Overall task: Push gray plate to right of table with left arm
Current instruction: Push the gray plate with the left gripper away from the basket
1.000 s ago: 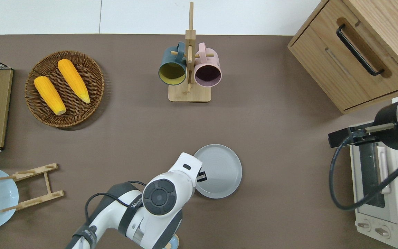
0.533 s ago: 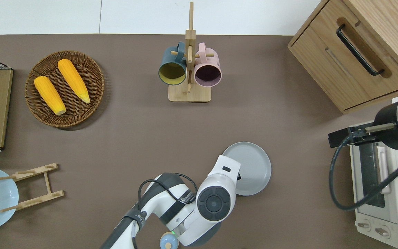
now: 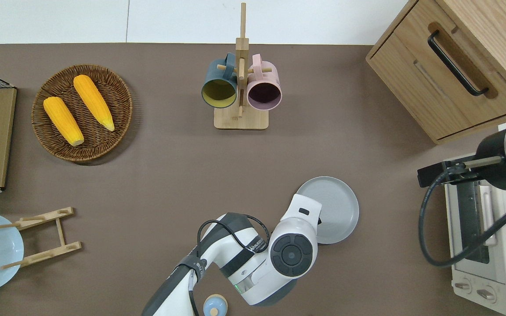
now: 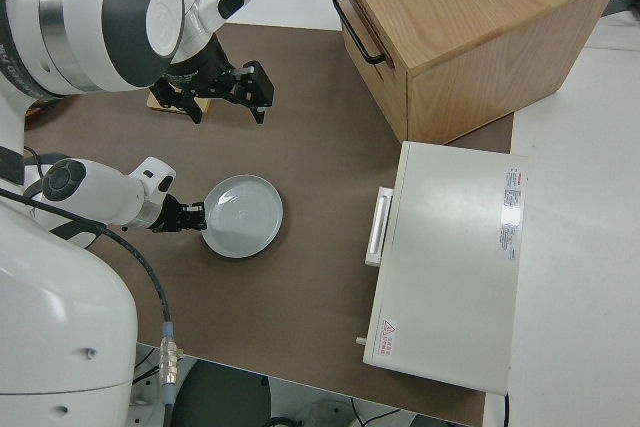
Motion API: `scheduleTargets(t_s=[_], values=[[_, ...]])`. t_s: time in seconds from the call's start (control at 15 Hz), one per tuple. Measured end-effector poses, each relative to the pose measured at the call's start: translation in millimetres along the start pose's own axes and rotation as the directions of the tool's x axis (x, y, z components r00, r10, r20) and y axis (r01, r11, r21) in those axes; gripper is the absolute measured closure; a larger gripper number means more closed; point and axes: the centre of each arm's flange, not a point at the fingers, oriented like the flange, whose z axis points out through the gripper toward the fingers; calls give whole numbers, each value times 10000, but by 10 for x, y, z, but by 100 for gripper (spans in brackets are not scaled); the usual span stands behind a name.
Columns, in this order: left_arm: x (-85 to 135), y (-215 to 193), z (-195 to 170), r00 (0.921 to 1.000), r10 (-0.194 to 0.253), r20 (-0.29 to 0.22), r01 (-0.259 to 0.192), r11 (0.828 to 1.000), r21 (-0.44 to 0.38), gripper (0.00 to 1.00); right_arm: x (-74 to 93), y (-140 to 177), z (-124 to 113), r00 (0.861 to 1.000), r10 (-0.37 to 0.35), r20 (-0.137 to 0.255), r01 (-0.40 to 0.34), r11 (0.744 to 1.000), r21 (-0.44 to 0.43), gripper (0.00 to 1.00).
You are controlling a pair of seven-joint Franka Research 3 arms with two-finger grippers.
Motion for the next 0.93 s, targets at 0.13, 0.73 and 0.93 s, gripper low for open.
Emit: scheduleTargets(t_s=[0.13, 0.73, 0.93], values=[[22, -21, 47, 10000, -29, 13, 29, 10000, 77, 69, 0, 0, 0, 10000, 0, 0, 0, 10000, 0, 1], [503, -154, -231, 9991, 202, -359, -201, 9998, 37, 9, 0, 0, 0, 10000, 0, 0, 0, 10000, 0, 1], [706, -267, -501, 9980, 623, -105, -620, 9977, 258, 9, 0, 0, 0, 10000, 0, 0, 0, 10000, 0, 1]])
